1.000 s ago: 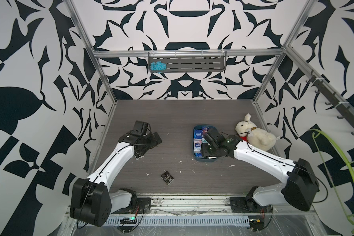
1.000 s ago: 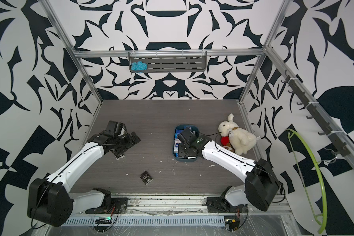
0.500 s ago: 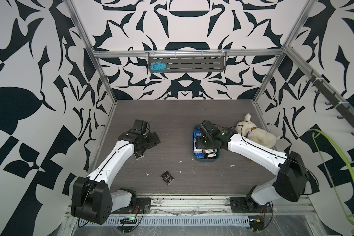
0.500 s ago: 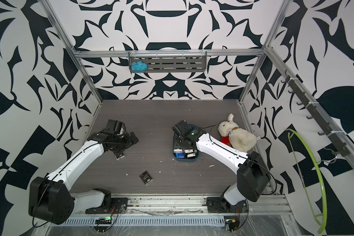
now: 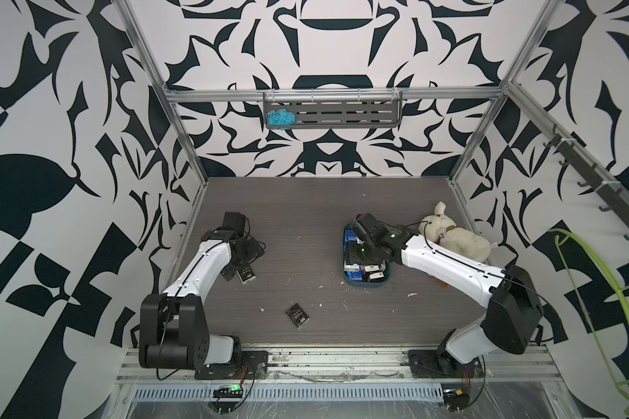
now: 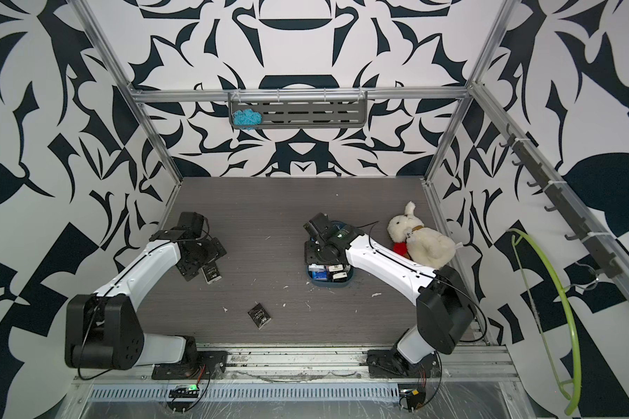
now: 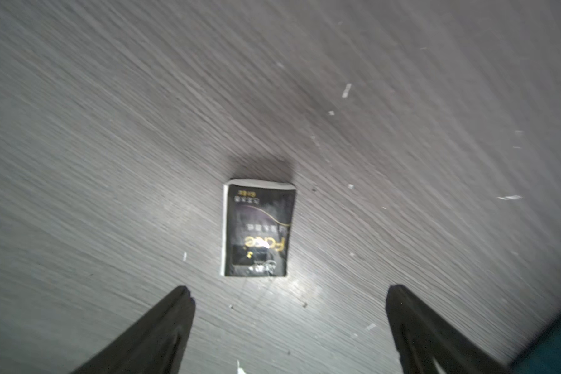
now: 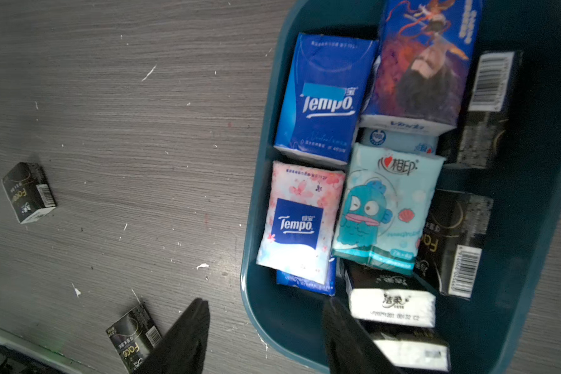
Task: Put the pocket tissues into the storage box
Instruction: Pick up the pocket tissues from the center of the board.
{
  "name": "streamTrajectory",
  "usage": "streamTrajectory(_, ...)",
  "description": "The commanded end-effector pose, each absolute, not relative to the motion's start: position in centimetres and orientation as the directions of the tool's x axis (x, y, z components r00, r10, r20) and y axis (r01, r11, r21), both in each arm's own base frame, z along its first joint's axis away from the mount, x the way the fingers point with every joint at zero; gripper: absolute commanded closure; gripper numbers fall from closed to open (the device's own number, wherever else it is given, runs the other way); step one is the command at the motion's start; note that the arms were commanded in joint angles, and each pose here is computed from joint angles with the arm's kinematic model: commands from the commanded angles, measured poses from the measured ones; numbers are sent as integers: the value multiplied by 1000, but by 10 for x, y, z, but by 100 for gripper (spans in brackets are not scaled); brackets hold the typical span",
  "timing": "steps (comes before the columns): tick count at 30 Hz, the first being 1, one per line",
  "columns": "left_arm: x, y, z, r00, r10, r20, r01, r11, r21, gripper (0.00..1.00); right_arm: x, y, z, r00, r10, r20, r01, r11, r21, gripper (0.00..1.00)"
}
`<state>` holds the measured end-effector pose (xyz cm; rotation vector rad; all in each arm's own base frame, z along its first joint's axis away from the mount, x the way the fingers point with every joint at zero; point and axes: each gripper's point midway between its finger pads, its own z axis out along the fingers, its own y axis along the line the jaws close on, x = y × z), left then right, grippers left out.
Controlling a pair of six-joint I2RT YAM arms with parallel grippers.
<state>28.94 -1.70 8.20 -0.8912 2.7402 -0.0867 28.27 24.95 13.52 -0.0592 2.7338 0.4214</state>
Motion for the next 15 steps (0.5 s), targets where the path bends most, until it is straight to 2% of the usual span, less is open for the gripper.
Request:
streamTrajectory(1,290,-6,78,-795,-563,-226,-568,821,-47,2,284,247,152,-921,10,-388,-116,947,300,39)
streamTrajectory(11,281,-2,43,-823,-542,-173,-553,833,20,11,283,220,147,-921,60,-385,-59,955,289,39)
streamTrajectory(15,283,-3,34,-826,-538,-169,-548,836,18,18,285,213,146,-917,80,-390,-37,958,283,39)
